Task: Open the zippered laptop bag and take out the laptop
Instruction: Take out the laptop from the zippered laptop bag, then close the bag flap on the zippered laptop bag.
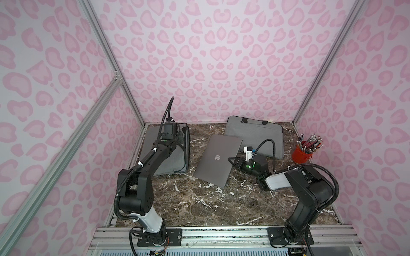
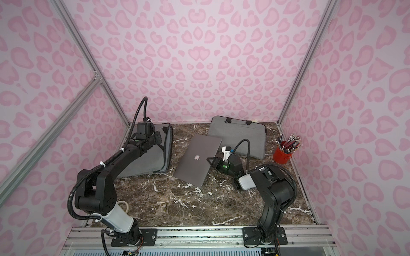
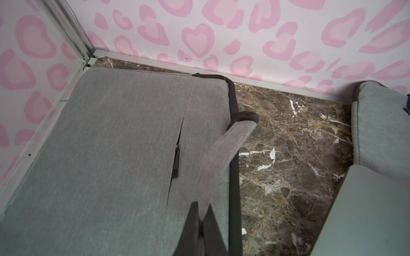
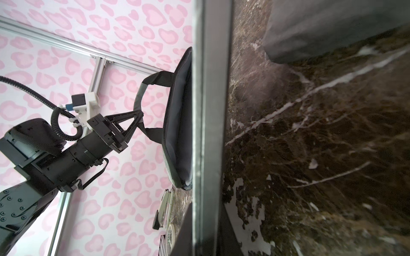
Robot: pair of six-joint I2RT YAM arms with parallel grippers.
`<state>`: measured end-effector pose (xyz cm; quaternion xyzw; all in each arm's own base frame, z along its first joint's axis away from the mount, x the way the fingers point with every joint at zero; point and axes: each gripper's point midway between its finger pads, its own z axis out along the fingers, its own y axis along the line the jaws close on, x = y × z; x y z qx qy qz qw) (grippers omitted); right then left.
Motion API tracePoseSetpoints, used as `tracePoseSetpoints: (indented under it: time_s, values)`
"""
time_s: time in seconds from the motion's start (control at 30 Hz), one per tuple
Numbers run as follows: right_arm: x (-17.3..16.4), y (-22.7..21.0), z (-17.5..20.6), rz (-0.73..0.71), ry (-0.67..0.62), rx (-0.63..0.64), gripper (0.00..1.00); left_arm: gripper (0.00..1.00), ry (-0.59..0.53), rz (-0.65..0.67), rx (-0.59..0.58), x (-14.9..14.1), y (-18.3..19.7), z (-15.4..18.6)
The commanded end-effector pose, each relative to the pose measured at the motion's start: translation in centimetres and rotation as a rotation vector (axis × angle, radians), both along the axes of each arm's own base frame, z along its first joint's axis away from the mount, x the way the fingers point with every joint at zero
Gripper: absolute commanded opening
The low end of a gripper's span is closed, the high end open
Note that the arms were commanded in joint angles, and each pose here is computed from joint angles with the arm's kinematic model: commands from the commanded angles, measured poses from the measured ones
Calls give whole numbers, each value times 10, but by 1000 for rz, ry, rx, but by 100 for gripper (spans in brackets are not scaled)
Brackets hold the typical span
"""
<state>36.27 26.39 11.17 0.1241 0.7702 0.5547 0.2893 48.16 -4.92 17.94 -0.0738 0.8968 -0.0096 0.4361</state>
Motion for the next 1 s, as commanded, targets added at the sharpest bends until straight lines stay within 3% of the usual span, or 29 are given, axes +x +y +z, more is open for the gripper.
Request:
tracePoseSetpoints:
  time_s: [0.0, 0.37, 0.43, 0.53, 0.67, 0.77, 0.97]
  values:
    - [3, 11, 23, 76, -109, 34, 0, 1, 1, -62, 62, 0, -1, 3]
    - [32, 23, 8, 167, -105, -80, 0, 2, 35, -76, 95, -5, 1, -3]
    - [41, 22, 6, 170, -103, -101, 0, 16, 28, -81, 76, -6, -1, 0]
    - [54, 22, 1, 179, -92, -134, 0, 45, 15, -83, 52, -7, -4, 7]
    - [67, 23, -8, 191, -76, -173, 0, 68, -5, -73, 36, -12, -3, 19]
    - [76, 23, -12, 189, -67, -193, 0, 75, -21, -70, 18, -18, -4, 30]
    - [95, 28, -20, 189, -47, -217, 0, 77, -24, -66, -39, -35, -6, 41]
